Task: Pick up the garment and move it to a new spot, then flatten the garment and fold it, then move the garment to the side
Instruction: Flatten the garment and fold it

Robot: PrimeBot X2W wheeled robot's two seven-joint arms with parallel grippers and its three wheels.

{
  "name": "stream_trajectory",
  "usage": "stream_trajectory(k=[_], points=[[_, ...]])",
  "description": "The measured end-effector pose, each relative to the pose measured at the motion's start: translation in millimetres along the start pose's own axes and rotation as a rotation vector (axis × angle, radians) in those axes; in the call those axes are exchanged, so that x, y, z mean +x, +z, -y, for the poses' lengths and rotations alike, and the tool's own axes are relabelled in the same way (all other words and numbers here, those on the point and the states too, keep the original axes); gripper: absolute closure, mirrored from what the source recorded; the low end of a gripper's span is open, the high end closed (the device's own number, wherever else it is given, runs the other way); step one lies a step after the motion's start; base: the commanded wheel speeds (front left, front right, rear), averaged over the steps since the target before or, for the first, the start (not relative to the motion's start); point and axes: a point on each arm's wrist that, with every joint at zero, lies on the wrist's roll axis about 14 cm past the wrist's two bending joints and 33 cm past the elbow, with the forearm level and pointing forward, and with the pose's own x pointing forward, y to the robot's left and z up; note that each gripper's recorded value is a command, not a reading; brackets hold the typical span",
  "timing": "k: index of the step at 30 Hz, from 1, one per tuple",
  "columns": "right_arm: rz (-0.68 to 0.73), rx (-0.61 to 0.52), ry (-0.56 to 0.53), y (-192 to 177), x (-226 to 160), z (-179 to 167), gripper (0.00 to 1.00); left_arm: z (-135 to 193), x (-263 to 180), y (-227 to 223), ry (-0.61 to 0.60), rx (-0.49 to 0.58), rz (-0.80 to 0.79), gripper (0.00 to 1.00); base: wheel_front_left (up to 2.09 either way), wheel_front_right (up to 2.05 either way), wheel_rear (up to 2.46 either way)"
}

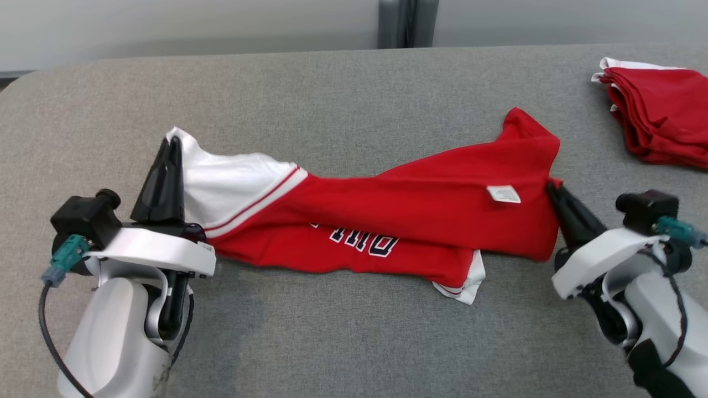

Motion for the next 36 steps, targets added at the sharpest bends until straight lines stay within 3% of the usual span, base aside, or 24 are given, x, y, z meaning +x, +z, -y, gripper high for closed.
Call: stream_trajectory(k=[8,19,23,24,29,36], points=[[0.326,-0.1,0.011,114.8,-14.4,1.1,1.0,23.4,6.5,76.8,-0.079,-0.012,0.228,1.0,0.0,0.0,0.0],[0.648,-0.235,0.063,232.4,-71.4,-23.2,1.0,93.8,-1.1,206.1,-0.318,-0.007,0.532,1.0,0.0,0.0,0.0],[0.699,-0.213,0.085,262.8,-89.3,-30.5,1.0,107.1,-10.8,241.4,-0.365,0.016,0.593,1.0,0.0,0.0,0.0],[0.73,-0.223,0.093,283.4,-103.0,-34.3,1.0,112.8,-18.2,262.9,-0.389,0.043,0.627,1.0,0.0,0.0,0.0],[0.783,-0.267,0.068,318.6,-130.4,-30.0,1.0,124.8,-32.5,299.5,-0.434,0.04,0.685,1.0,0.0,0.0,0.0],[0.783,-0.241,0.086,339.8,-139.7,-33.2,1.0,135.0,-38.2,319.2,-0.47,0.062,0.685,1.0,0.0,0.0,0.0]])
